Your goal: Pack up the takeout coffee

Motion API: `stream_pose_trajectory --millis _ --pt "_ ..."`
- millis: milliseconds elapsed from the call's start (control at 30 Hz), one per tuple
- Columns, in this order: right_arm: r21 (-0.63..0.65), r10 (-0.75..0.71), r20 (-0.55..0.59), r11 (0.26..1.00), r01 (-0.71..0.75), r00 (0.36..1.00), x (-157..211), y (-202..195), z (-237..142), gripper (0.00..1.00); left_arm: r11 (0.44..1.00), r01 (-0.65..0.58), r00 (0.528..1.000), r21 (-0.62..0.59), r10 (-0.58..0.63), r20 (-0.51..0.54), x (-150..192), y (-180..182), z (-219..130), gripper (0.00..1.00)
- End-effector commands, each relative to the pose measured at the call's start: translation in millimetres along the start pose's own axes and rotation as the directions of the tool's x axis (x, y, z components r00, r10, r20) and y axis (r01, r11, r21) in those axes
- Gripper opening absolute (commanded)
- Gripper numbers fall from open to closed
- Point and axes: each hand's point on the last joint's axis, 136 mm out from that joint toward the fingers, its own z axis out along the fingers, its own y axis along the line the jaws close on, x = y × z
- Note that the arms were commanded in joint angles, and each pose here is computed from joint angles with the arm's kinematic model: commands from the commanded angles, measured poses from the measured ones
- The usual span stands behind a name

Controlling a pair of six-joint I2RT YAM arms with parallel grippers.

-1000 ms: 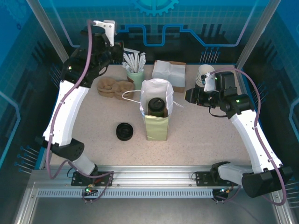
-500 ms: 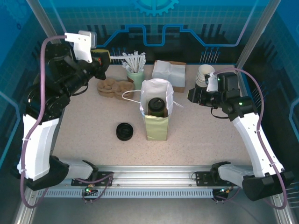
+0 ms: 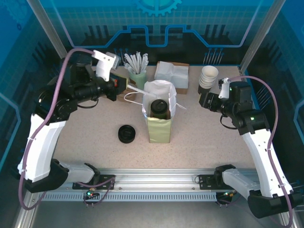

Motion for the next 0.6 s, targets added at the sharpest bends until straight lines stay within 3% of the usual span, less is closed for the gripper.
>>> stream_pose_trajectory --millis 0,367,567 --pt "0.031 -0.016 0.035 0.999 0.015 0.999 -6 -7 -2 0.52 0.999 -0.025 0.992 0.031 0.028 -0.121 25 -4 15 0.04" --pt "0.026 0.001 0.012 1.000 -0.001 1.000 0 -9 4 0.52 0.993 -0.093 0.945 0.076 0.112 -0.306 58 -18 63 0.04" --pt "-0.026 0.001 -0.034 1.000 -0.002 0.999 6 -1 12 0.53 0.990 -0.114 0.901 0.085 0.139 -0.410 82 -18 92 0.11"
